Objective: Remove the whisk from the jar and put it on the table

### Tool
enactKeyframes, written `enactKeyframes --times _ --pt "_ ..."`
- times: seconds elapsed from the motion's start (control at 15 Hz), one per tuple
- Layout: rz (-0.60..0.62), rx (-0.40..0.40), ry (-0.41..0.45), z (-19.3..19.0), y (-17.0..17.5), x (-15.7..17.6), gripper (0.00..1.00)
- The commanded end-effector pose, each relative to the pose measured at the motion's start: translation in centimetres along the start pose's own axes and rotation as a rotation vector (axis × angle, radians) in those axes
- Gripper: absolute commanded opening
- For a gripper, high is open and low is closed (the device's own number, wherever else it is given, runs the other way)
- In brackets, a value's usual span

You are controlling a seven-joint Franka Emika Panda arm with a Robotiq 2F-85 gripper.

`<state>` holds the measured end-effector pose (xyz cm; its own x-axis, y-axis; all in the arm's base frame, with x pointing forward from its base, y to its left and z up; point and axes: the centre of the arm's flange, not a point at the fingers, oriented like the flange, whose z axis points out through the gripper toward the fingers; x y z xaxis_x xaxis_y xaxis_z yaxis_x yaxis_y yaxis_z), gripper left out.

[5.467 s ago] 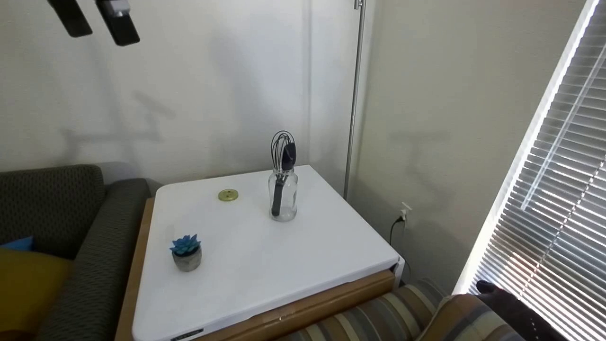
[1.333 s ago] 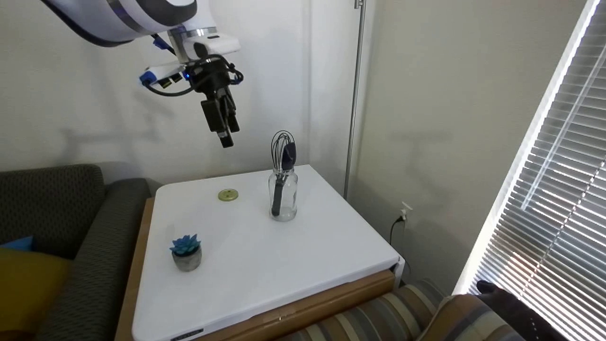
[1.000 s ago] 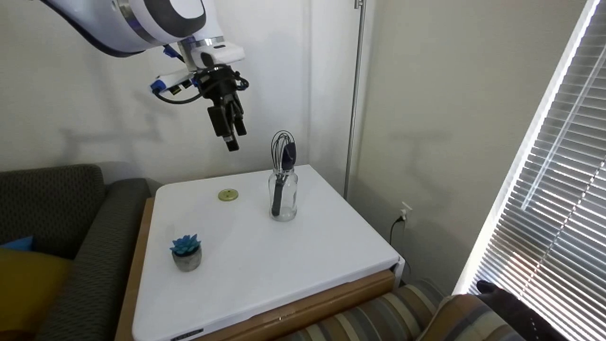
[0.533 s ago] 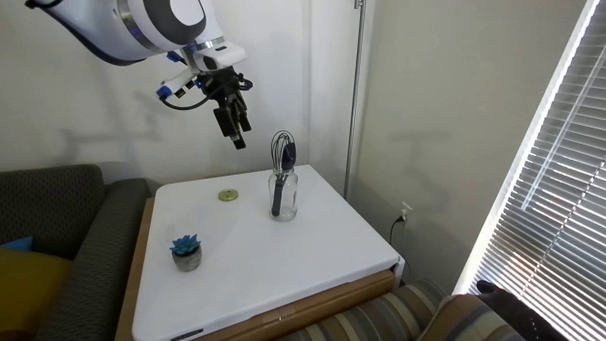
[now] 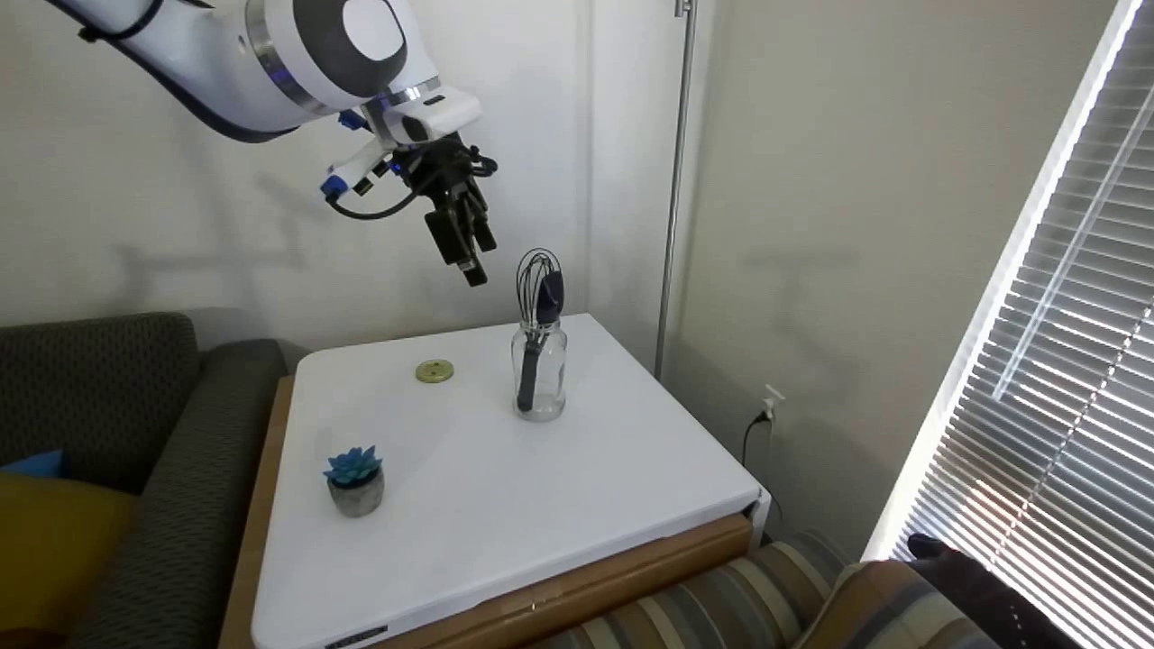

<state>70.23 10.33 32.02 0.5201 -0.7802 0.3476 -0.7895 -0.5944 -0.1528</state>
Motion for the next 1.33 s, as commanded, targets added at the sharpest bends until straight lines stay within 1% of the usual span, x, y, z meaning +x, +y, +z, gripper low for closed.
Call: enactKeyframes --times 0.0,0.13,0.4,0.47,0.53,0.6,0.73,0.8,1.07,1.27 --pt "0.036 0.030 0.025 0.0 -1.5 2.1 1.00" --pt "0.052 0.036 0.018 -0.3 -2.1 3.6 1.00" --pt "0.075 0.013 -0.049 -0.6 -3.3 6.5 1.00" --pt "0.044 0.001 -0.085 -0.9 -3.4 7.0 1.00" --pt "0.027 -0.009 -0.099 -1.3 -3.2 7.3 1.00" --pt "0.055 0.010 -0.059 -1.4 -1.8 5.5 1.00" --pt "0.041 0.002 -0.075 -1.8 -2.0 6.2 1.00" --pt "0.039 0.004 -0.074 -1.7 -1.9 6.0 1.00" --pt "0.100 0.075 -0.030 -1.0 -2.5 4.9 1.00" --pt "0.139 0.084 -0.006 0.1 -3.3 4.2 1.00"
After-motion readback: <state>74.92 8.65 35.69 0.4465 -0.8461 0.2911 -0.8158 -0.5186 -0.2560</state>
